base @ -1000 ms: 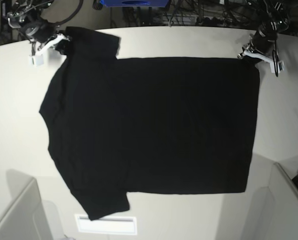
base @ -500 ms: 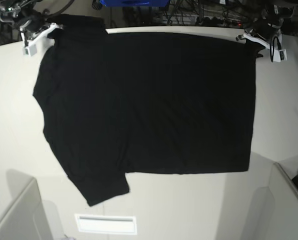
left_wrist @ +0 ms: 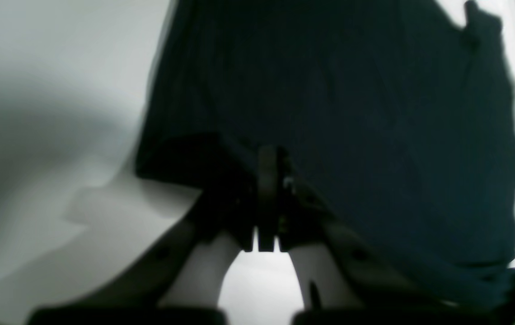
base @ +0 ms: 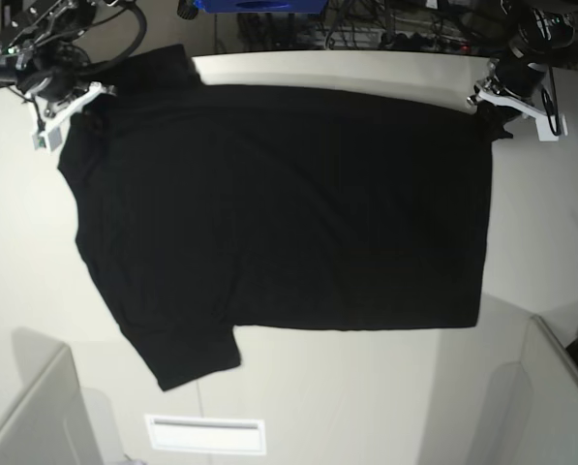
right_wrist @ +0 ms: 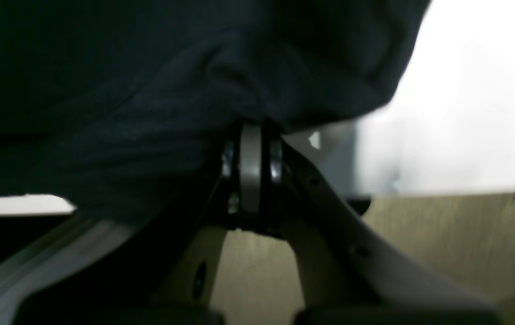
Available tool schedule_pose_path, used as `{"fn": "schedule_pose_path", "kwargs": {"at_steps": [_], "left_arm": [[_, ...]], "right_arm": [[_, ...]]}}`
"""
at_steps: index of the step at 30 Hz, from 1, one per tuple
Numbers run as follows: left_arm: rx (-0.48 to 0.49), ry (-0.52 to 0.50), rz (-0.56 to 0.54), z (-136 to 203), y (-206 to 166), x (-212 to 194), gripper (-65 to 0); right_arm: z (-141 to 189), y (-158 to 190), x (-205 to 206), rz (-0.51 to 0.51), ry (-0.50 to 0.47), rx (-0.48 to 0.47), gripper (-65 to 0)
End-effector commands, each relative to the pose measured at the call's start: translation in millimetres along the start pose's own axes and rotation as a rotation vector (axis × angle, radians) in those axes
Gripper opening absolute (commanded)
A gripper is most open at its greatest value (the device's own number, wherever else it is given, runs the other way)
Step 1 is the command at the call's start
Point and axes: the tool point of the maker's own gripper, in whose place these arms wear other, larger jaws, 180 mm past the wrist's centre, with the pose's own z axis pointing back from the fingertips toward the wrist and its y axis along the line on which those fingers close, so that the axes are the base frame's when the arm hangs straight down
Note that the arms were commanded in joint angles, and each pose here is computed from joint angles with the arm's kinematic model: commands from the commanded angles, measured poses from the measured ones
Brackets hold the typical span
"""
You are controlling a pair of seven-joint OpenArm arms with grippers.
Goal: Fold the T-shirt properly
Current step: 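Lift both corners and pull the shirt edge toward the robot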
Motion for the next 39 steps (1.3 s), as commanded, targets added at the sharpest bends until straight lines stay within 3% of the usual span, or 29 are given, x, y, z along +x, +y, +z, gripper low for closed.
{"fn": "schedule_pose_path", "kwargs": {"at_steps": [1,6,12,16,27,33,39], "left_arm": [[-0.031,-0.042,-0.006,1.4,-7.8,16.1,-65.0],[-0.077,-0.078,0.028,0.1,-15.5,37.6,-65.0],[-0.057,-0.105,0.041,-7.6,-14.8,49.9,-65.0],[-0.071,-0.126,0.041,-11.2,-19.1,58.4,-65.0],[-0.020,-0.085,-0.086,-40.9,-29.4,57.7,-65.0],[-0.040,-0.099,-0.066,-51.9,-32.7,65.7,-65.0],[0.021,-0.067,-0.063,-62.3,-14.3,59.6,-65.0]], "right_arm": [[7.2,-4.7,17.8,0.027,-0.051,-0.016,-65.0],[7.5,-0.1,41.8,0.042,-0.105,-0.007,-65.0],[9.2,7.3,74.4,0.055,-0.177,0.006,-65.0],[8.7,22.7,101.4,0.117,-0.216,0.038,-65.0],[-11.5,37.4,133.7,0.126,-0.216,0.128,-65.0],[-21.5,41.0,132.6,0.108,-0.194,0.161,-65.0],[-31.4,40.4,131.9,0.089,-0.172,0.188,-65.0]]}}
